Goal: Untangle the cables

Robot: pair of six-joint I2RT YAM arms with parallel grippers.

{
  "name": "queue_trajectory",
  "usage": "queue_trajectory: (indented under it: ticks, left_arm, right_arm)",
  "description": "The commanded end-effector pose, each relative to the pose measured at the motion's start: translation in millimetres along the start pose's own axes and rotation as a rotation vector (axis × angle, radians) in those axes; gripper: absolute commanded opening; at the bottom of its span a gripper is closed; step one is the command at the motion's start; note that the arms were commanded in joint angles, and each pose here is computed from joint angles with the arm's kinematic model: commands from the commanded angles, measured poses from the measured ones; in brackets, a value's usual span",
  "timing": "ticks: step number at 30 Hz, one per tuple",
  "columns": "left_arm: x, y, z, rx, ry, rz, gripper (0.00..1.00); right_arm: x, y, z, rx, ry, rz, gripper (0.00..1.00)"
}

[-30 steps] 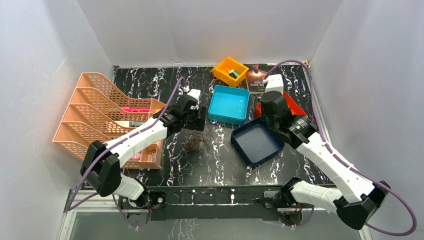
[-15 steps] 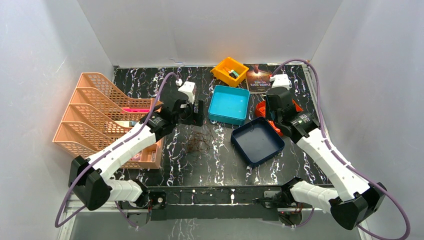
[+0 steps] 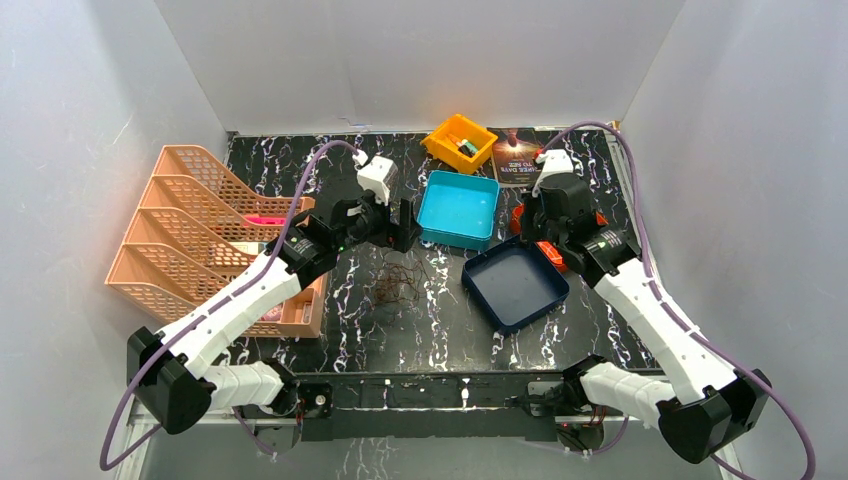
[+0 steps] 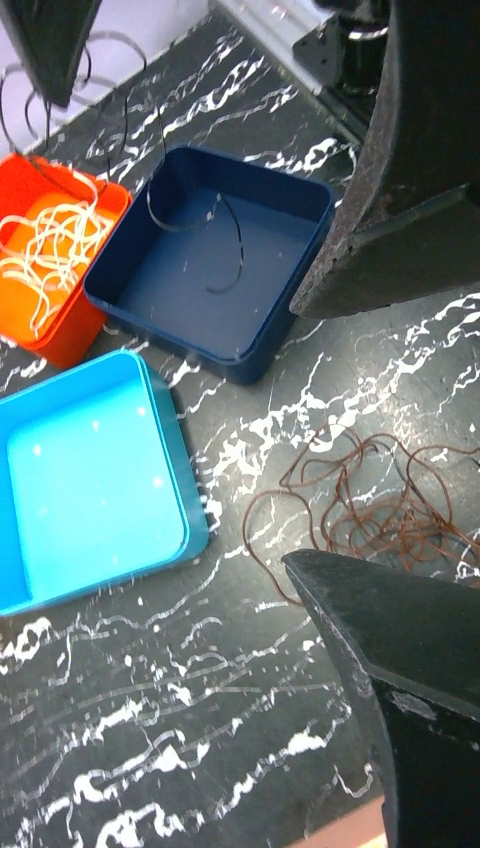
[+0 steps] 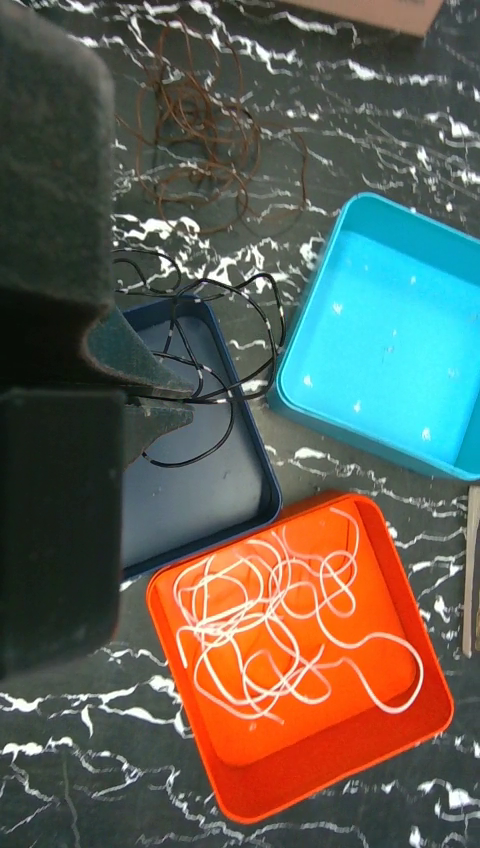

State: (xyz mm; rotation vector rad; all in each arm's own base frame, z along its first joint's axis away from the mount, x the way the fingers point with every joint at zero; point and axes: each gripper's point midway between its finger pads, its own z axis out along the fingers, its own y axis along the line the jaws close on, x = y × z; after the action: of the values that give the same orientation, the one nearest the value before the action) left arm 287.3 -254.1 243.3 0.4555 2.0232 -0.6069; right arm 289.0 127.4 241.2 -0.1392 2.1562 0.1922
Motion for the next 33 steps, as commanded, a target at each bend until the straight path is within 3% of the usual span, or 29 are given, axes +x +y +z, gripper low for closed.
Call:
queue_trajectory:
  ticks: [1,11,18,33]
  left_arm:
    - [-18.8,-29.2,-8.5,0.161,-0.053,0.028,0.84]
    - [-16.0,-33.4,-2.9,0.186,-0.040,0.027,0.84]
    - [-6.2,-26.3,6.8,0.153,-0.002,0.022,0.84]
    - [2.3,-8.7,16.5,0.054,0.039,0.014,0.84]
  right_arm:
    - [-24.6,18.2,-10.4,-0.114,-0.109,0.032,0.00]
    - [-15.2,-1.2,-5.7,-0.004,-0.086,0.039,0.00]
    - [-0.5,-37.4,-2.3,0.196,-0.038,0.001,0.00]
    - [95.8,-32.8,52.0,0.189,0.326,-0.110,0.00]
